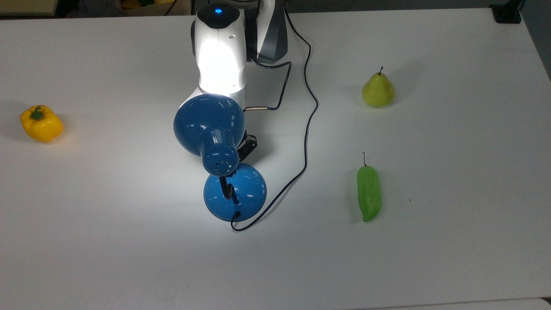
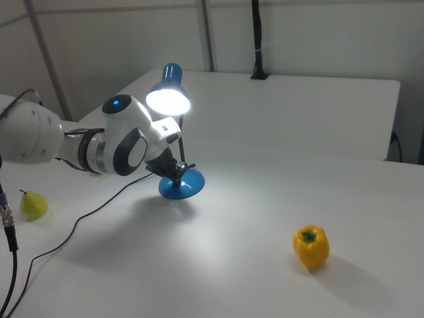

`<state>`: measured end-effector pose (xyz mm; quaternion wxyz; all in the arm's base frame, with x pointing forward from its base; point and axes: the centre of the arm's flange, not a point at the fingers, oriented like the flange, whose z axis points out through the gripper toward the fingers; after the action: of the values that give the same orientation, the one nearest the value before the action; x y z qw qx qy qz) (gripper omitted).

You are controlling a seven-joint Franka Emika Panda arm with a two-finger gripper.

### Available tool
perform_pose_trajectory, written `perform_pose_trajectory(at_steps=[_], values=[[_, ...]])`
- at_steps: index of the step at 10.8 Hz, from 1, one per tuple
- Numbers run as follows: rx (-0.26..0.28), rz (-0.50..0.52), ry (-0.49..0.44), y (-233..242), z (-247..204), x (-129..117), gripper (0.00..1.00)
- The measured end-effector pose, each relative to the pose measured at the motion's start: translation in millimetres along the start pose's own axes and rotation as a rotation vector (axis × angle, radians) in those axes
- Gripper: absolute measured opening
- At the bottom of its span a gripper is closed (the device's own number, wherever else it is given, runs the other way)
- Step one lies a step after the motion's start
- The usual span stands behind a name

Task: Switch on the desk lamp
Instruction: 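Lift the gripper up and away from the lit lamp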

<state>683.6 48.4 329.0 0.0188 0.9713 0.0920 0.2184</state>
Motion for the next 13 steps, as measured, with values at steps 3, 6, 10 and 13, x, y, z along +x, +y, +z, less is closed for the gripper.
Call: perform_pose_trajectory(at_steps=[3, 6, 10, 13], values=[[-0.001, 0.023, -0.118, 5, -33, -1, 0.01], [0.006, 0.024, -0.301, 3, -65, -13, 0.05], [0.022, 0.045, -0.471, -1, -159, -25, 0.59], [0.093, 0.086, -0.513, -5, -245, -31, 1.0]])
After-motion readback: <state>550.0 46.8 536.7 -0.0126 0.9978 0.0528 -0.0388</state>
